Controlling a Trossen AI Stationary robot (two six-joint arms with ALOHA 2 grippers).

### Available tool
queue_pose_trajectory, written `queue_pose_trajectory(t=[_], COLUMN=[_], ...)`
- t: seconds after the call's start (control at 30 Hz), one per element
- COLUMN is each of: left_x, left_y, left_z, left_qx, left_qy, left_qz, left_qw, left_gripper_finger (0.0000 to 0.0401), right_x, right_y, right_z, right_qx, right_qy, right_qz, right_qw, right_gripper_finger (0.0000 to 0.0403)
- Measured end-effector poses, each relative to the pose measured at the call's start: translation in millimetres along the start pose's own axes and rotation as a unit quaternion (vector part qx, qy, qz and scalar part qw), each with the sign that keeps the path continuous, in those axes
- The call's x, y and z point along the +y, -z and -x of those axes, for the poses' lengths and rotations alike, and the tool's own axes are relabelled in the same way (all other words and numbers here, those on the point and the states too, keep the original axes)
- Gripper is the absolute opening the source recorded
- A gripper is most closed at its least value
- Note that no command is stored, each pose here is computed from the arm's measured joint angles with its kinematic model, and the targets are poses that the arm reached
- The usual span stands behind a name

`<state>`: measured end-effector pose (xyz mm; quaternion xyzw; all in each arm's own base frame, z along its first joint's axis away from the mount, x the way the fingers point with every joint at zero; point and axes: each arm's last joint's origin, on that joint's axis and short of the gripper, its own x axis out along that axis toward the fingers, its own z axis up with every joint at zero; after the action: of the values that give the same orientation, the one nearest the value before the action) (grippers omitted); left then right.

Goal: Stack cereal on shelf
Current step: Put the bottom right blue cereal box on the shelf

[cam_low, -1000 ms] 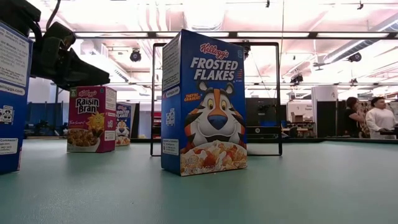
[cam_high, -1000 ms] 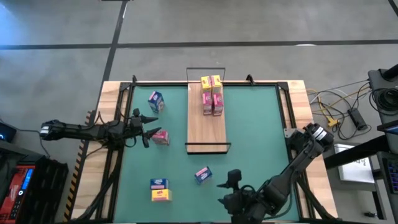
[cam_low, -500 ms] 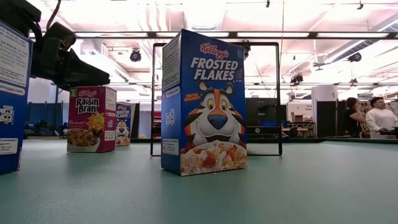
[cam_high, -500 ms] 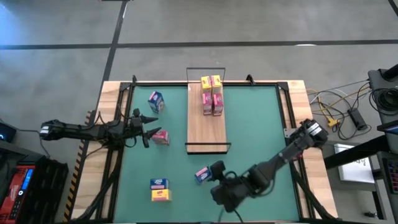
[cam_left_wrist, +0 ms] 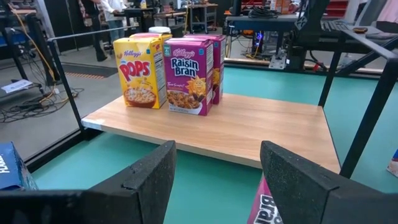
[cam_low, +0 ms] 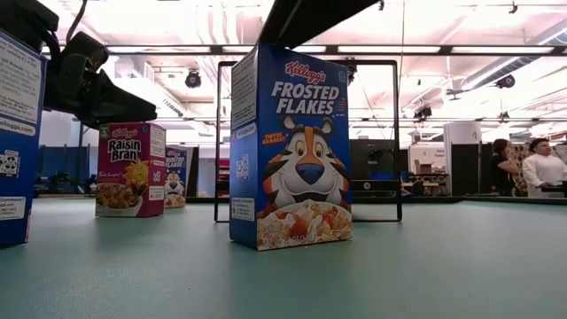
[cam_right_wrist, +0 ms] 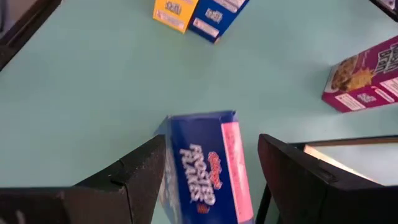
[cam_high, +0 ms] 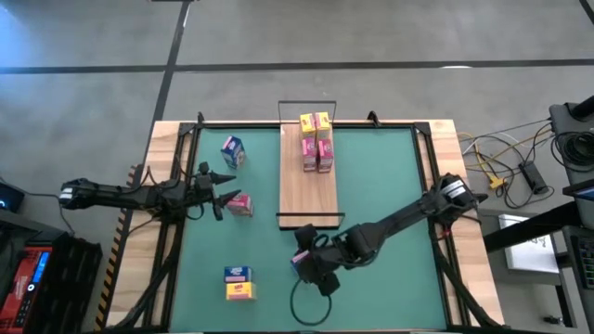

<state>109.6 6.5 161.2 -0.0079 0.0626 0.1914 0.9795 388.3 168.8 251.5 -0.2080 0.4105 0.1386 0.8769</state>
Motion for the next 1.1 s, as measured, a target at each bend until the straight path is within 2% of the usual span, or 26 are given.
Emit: queue_pose_trajectory(t=[0.27, 0.7, 0.83, 1.1], left_x=[0.0, -0.1, -0.1, -0.1], left_y=[0.1, 0.3, 0.4, 0.5], left_z=[-0.1, -0.2, -0.2, -0.2], left_qx=[0.001, 0.002, 0.002, 0.003], left_qy=[0.000, 0.000, 0.000, 0.000], left_qz=[-0.001, -0.001, -0.001, -0.002], left_qw=[1.000, 1.000, 1.000, 1.000], left_gripper_finger=[0.0218, 0.0218, 0.0218, 0.0218], right_x=[-17.0, -14.6, -13.8, -13.1], right_y=[7.0, 16.4, 16.7, 18.2], right_z=[-13.6, -28.8, -28.5, -28.6], right_qx=[0.012, 0.047, 0.047, 0.056], right_qy=[-0.029, -0.061, -0.077, -0.079], right_qz=[-0.035, -0.051, -0.049, -0.052], right_qw=[0.999, 0.996, 0.995, 0.994], right_gripper_finger=[0.0244, 0.0239, 0.0216, 0.0141])
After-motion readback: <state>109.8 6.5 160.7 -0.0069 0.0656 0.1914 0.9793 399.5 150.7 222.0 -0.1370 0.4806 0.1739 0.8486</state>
